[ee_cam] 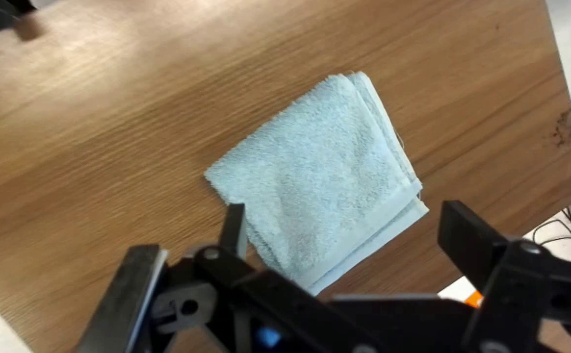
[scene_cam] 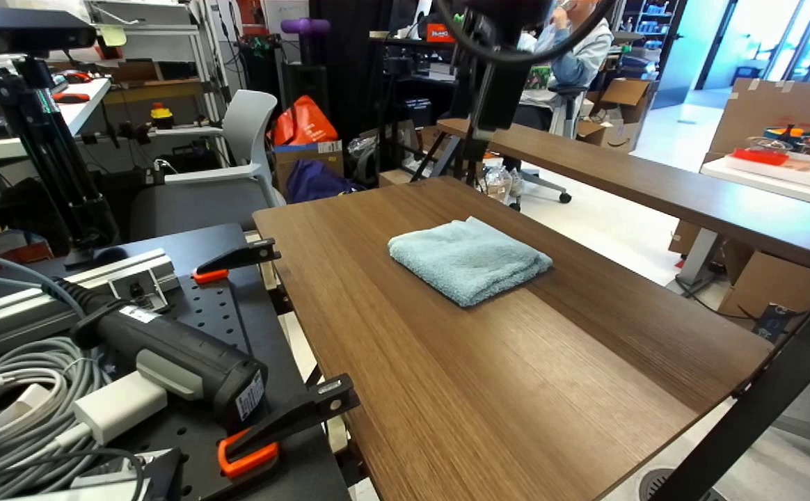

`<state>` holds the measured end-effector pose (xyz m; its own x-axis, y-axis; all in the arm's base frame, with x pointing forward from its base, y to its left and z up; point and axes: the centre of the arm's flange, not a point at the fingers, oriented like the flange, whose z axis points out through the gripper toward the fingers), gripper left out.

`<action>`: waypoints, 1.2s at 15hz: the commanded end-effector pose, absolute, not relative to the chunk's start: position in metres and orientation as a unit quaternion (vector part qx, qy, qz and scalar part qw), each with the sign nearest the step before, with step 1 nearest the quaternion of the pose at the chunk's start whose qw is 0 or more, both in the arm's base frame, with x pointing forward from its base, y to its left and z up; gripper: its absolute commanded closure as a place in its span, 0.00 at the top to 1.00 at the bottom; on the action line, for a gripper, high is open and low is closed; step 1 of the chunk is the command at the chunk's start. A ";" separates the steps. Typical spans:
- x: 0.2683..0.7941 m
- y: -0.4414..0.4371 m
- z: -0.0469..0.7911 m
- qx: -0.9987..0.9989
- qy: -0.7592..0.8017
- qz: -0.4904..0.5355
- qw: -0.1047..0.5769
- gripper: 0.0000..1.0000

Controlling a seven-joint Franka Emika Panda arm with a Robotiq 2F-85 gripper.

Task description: Wipe the table with the cloth

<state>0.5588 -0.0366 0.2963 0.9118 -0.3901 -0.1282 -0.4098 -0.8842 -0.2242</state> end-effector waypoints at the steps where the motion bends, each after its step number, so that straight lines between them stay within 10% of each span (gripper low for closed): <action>1: 0.598 0.011 0.246 -0.970 0.228 0.008 0.082 1.00; 9: 0.615 0.028 0.184 -0.968 0.242 -0.009 -0.065 1.00; 18: 0.603 0.021 0.163 -0.968 0.242 0.014 -0.062 1.00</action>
